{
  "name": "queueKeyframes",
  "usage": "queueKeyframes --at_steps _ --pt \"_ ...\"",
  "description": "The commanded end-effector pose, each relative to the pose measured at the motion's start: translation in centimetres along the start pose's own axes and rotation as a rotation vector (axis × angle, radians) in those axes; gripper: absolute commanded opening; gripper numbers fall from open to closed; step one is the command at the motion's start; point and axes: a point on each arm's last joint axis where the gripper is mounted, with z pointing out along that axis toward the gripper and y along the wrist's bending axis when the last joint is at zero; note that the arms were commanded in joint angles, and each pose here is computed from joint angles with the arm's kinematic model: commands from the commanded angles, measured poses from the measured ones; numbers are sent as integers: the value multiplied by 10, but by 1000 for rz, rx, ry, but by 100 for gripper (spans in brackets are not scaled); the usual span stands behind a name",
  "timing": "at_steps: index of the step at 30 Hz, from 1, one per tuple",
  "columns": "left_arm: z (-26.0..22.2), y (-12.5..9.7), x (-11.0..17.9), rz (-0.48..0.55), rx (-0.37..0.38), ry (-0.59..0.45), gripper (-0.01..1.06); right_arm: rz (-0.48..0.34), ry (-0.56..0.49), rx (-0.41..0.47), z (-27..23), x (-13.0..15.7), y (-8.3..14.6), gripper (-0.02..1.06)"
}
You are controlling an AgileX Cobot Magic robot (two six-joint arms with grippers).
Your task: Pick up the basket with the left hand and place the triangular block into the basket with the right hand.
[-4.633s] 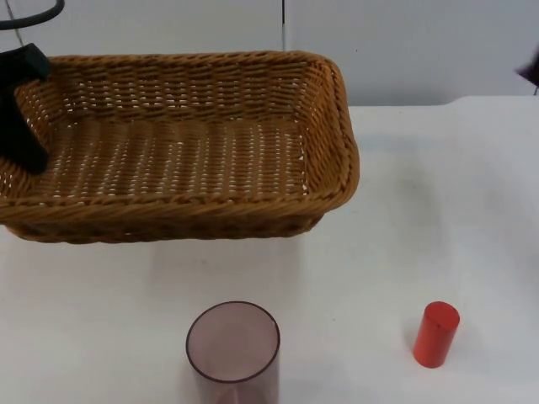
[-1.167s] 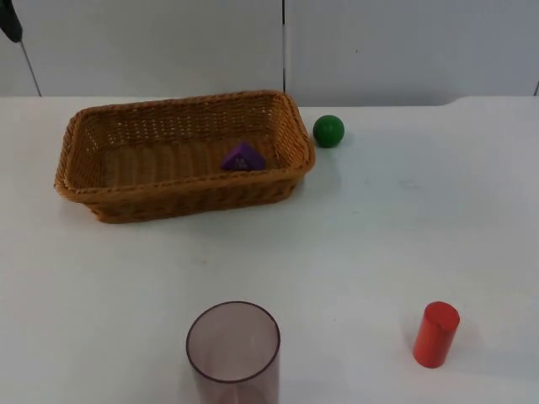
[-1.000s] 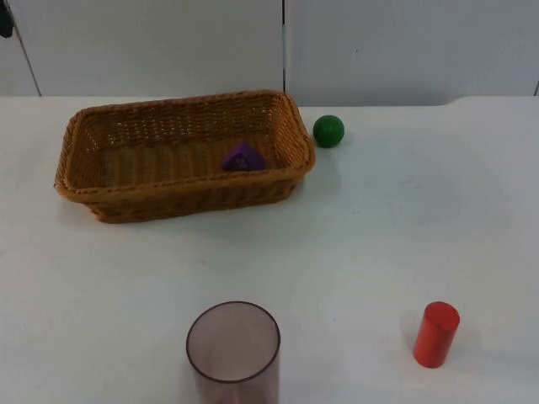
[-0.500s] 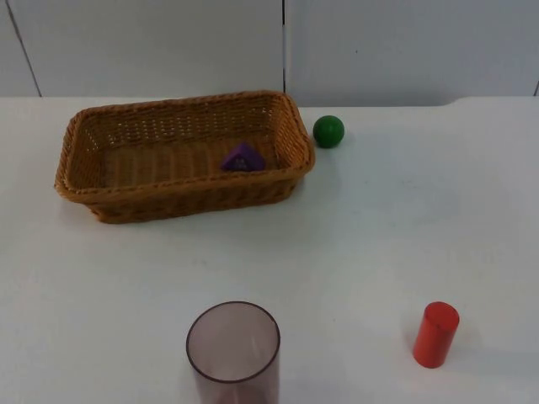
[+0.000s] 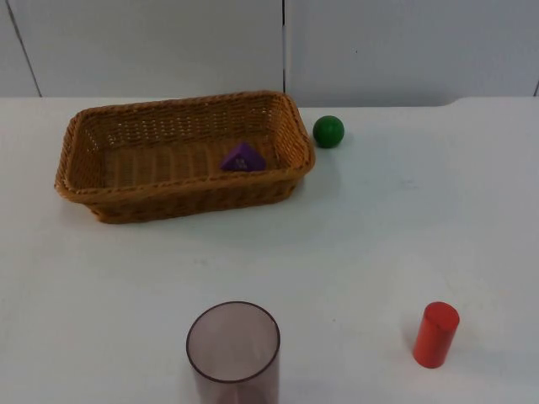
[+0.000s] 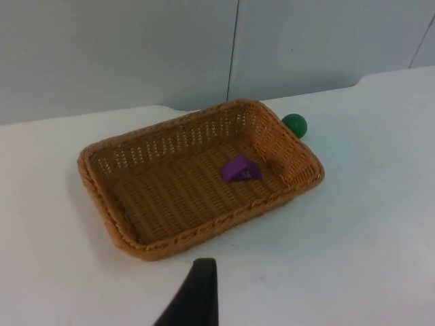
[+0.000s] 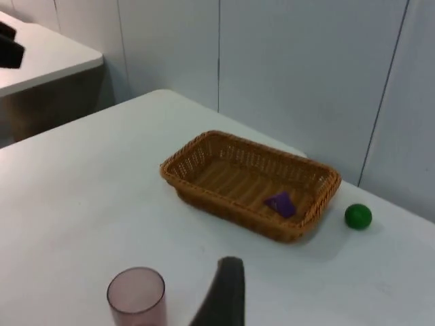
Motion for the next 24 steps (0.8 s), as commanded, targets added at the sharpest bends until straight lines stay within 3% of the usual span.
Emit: queueKeyframes --at_steps 1,6,11,17,24 --pt "-13 -4 13 32 -5 -34 95 29 -12 -1 -6 12 1 74" --pt "-44 -12 31 98 -34 -115 95 52 2 3 -14 39 2 74" --pt "-67 -14 48 65 -88 -160 95 76 9 3 -25 56 4 74" --pt "-81 -12 74 61 -163 -151 95 76 30 2 -40 72 5 74" --pt "-70 -8 85 46 -169 -69 95 101 132 1 -29 89 6 74"
